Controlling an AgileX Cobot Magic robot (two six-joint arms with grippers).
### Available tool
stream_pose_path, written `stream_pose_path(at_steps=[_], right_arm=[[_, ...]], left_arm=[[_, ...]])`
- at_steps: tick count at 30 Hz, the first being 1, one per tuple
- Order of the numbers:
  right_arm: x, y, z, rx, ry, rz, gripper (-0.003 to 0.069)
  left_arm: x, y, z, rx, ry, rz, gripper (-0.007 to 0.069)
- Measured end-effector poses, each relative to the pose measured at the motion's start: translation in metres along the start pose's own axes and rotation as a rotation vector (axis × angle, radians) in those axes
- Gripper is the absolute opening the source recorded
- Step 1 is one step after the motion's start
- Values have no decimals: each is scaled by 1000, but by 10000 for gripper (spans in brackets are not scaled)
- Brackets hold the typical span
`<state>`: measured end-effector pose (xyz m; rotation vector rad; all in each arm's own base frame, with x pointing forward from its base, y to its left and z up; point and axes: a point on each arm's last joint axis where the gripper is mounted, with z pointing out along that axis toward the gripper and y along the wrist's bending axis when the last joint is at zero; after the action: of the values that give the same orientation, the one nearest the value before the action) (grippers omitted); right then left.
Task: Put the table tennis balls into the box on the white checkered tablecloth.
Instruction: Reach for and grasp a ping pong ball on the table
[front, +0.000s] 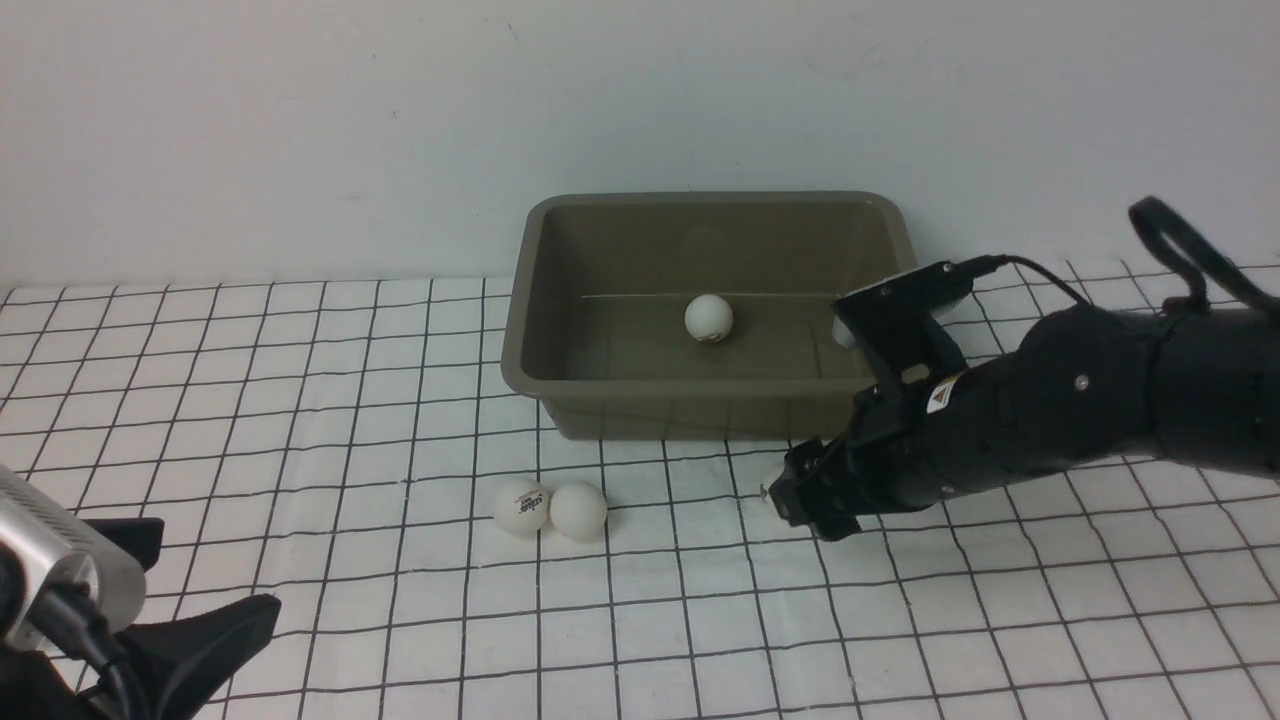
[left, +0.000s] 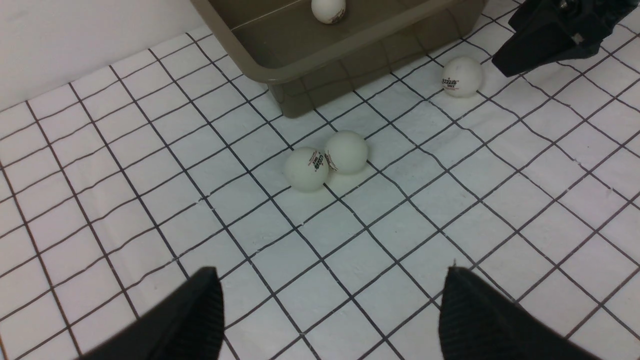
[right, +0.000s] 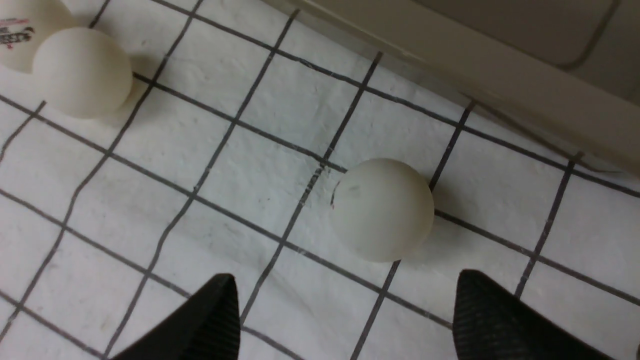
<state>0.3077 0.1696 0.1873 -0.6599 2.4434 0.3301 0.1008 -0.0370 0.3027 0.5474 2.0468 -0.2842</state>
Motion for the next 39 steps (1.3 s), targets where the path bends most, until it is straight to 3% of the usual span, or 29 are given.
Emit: stream_pose_path(at_steps=[19,35,39], right_arm=[[9,-9,39,52,-15,28,528],[-5,-5,69,31,0,31,528],[-2,-4,71,25,20,37,489]], left_arm=[[0,0,0,0,0,0,521],[0,0,0,0,0,-1,521],[0,0,0,0,0,-1,521]])
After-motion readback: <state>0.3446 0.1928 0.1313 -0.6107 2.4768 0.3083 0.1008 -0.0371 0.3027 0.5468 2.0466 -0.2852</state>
